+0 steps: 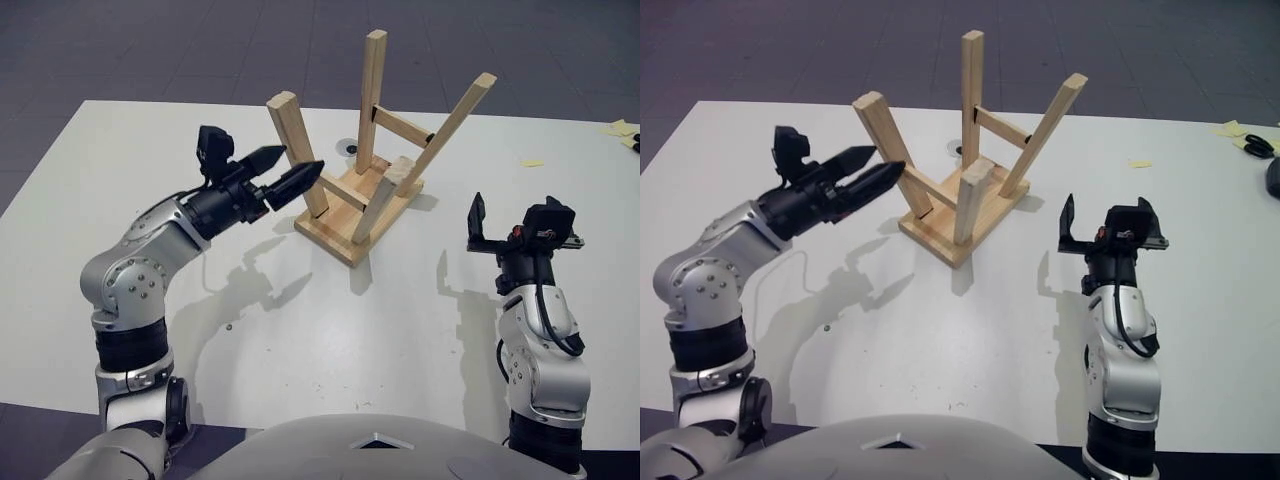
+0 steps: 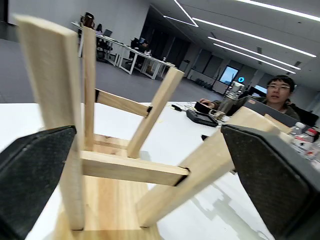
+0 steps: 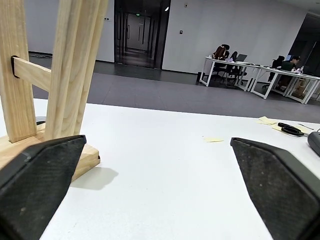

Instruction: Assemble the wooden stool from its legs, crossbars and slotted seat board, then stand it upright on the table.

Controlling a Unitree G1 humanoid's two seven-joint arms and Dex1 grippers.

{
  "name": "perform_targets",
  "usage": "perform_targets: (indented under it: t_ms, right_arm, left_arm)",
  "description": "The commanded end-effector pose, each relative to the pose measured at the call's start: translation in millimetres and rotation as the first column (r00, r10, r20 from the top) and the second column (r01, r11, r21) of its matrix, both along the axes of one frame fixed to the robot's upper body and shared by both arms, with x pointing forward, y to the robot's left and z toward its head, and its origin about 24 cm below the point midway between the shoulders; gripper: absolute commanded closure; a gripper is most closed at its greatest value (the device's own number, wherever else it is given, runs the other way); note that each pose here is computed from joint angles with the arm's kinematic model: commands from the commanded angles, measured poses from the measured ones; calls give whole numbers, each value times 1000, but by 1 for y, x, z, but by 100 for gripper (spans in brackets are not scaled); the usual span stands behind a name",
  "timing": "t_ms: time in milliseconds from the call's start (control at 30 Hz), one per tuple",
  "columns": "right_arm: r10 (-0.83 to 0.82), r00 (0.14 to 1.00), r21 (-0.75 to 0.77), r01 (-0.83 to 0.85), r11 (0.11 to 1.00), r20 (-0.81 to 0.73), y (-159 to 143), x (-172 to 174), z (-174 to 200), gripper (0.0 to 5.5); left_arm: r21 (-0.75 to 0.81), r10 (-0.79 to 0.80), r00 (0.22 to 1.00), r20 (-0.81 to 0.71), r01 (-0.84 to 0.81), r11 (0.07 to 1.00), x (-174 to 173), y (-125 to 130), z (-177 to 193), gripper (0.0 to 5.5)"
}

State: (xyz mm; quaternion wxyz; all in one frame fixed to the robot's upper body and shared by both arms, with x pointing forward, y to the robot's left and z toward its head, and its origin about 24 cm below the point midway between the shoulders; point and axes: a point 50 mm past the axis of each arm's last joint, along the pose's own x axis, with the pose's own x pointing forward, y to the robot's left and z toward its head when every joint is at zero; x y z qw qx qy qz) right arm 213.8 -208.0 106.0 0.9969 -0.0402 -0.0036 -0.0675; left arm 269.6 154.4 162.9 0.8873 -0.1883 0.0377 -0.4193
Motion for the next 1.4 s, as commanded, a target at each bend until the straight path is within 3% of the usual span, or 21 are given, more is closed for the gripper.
perform_targets:
  t_ms: [33, 100, 267, 400, 600, 667, 700, 767, 833, 967, 1033, 1200, 1300, 1400]
  right_arm:
    - [177, 984, 56, -175, 983, -29, 14, 14, -3, 12]
    - [152, 987, 15, -151, 988, -53, 10, 25, -4, 12]
    - [53, 998, -83, -55, 995, -27, -7, 66, 2, 12]
    - [44, 999, -90, -42, 995, 12, -18, 114, 8, 12]
    - [133, 991, -160, -130, 979, 3, -4, 160, 7, 12]
    - [262, 965, -132, -263, 956, -28, 6, 162, 5, 12]
    - [351, 935, -123, -354, 927, -45, 12, 160, 3, 12]
    - [597, 795, -100, -606, 789, -108, 25, 145, -5, 12]
    - [741, 655, -81, -755, 651, -149, 31, 127, -9, 12]
    - [876, 437, 15, -893, 449, -202, 35, 91, -11, 12]
    - [876, 430, 9, -897, 442, -221, 36, 83, -13, 12]
    - [823, 519, -45, -851, 524, -230, 42, 59, -11, 12]
    - [864, 471, 16, -877, 481, -178, 60, 35, -4, 12]
    - [934, 334, 94, -933, 347, -131, 89, 13, 1, 12]
  left_arm:
    - [-14, -135, 989, 58, 136, 991, -14, -23, 13, 10]
    - [-83, -101, 989, 112, 110, 990, -11, -25, 31, 10]
    - [-364, -168, 926, 339, 293, 884, -22, -12, 108, 10]
    - [-523, 100, 941, 322, 89, 848, 4, 24, 147, 10]
    - [-336, 236, 950, 206, -158, 928, 33, 23, 115, 10]
    - [-283, 245, 949, 197, -184, 941, 35, 23, 105, 10]
    - [-267, 251, 948, 197, -195, 944, 35, 24, 102, 10]
    - [-251, 274, 942, 194, -223, 942, 33, 33, 97, 10]
    - [-236, 291, 937, 194, -243, 941, 32, 41, 94, 10]
    - [-191, 328, 927, 182, -294, 936, 35, 50, 86, 10]
    - [-170, 314, 932, 181, -285, 943, 35, 46, 83, 10]
    - [-92, 286, 942, 174, -274, 957, 32, 34, 66, 10]
    - [-97, 289, 937, 194, -275, 956, 27, 34, 70, 10]
    - [-142, 400, 886, 232, -376, 916, 36, 48, 86, 10]
